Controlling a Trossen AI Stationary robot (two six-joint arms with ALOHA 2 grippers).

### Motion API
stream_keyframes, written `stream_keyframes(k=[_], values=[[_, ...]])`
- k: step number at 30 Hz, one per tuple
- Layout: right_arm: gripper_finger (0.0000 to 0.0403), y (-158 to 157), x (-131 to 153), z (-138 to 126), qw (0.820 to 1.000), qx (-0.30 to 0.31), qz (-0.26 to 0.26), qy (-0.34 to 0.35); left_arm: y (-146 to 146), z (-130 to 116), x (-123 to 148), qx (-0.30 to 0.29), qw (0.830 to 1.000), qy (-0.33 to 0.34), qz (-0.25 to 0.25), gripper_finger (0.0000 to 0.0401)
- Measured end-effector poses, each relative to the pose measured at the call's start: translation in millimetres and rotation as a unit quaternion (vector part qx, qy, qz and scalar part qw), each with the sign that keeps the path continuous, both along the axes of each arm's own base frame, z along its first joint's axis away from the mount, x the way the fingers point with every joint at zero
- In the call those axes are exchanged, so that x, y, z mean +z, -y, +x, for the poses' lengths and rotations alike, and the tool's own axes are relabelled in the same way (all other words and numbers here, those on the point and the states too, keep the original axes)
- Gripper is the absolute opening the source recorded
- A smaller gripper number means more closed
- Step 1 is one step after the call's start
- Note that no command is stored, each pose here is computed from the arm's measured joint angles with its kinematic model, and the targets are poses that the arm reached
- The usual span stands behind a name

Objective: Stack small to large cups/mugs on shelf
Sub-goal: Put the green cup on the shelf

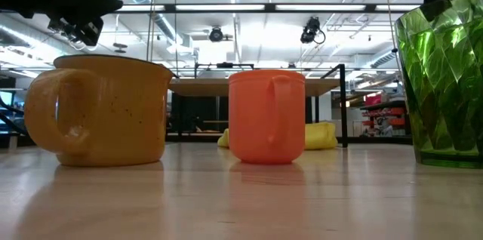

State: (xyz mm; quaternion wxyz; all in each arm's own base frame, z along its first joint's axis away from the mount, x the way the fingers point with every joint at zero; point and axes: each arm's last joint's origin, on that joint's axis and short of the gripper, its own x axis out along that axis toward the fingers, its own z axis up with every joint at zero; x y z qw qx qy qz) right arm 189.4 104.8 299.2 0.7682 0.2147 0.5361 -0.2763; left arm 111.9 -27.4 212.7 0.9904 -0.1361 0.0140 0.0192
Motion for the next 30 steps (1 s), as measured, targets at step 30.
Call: stream_keyframes(k=[30], values=[[0.0076,-13.1,-25.3,-7.7,0.999,0.0,0.002,-0.041,0.0,0.0,-1.2,0.0,1.0,-0.005,-0.007,0.0074]])
